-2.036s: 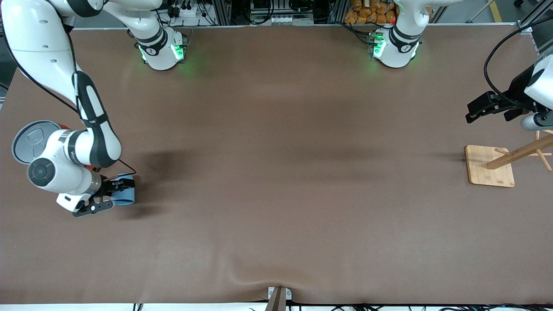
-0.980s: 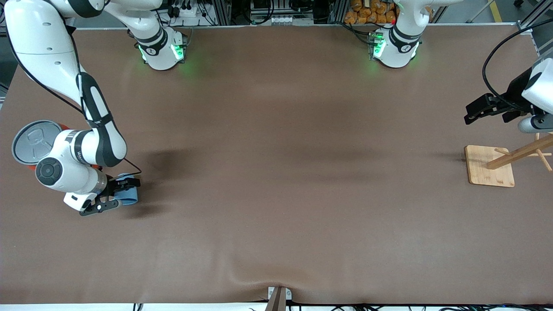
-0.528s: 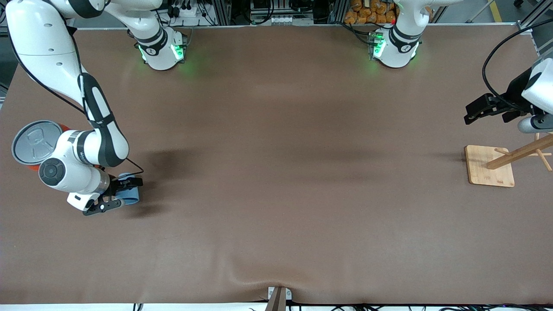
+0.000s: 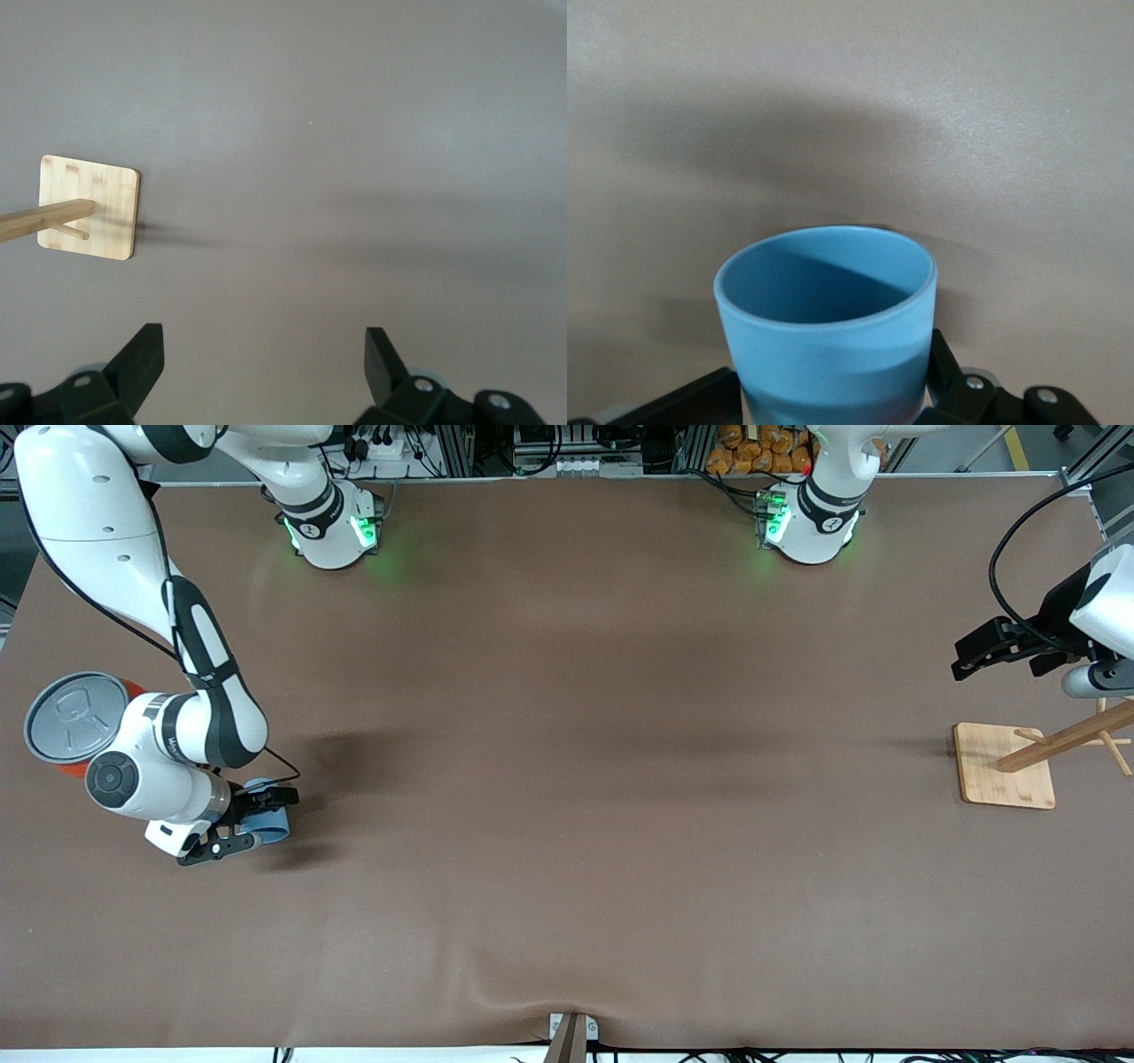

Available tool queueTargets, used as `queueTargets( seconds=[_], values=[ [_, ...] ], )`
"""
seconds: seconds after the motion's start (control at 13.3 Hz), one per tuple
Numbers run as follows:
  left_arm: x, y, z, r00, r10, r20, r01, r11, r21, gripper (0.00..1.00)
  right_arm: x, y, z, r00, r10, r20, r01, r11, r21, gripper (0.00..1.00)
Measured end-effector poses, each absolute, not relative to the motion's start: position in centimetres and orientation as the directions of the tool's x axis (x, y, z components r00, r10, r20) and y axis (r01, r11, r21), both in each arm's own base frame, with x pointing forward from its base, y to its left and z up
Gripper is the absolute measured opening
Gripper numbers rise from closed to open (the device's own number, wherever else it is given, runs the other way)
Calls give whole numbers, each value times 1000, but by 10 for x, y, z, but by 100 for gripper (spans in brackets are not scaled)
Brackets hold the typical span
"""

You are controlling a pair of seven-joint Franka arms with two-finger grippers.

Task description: Flip cup

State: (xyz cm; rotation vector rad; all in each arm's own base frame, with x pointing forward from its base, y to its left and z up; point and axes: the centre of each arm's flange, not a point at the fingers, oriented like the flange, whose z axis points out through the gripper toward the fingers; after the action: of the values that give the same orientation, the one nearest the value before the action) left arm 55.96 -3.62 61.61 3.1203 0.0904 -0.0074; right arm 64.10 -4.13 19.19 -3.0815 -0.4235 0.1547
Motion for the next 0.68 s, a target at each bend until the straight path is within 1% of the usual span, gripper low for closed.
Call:
queueTargets(
  seconds=[0.23,0.53,0.6,0.68],
  values=[
    [560,-36,616,998,58,-6,58,-998,20,100,639,-40,191,957,267,-109,263,-963,-51,93],
    [560,-36,615,998,58,-7,58,-998,22,100,636,-34,190,959,249,-132,238,-967,-94,97],
    [560,-36,615,998,58,-7,58,-998,22,100,635,-32,192,959,248,-135,236,-966,-103,97],
    [560,-36,615,998,58,-8,58,-998,22,100,636,-30,194,959,250,-133,236,-966,-107,93]
  ],
)
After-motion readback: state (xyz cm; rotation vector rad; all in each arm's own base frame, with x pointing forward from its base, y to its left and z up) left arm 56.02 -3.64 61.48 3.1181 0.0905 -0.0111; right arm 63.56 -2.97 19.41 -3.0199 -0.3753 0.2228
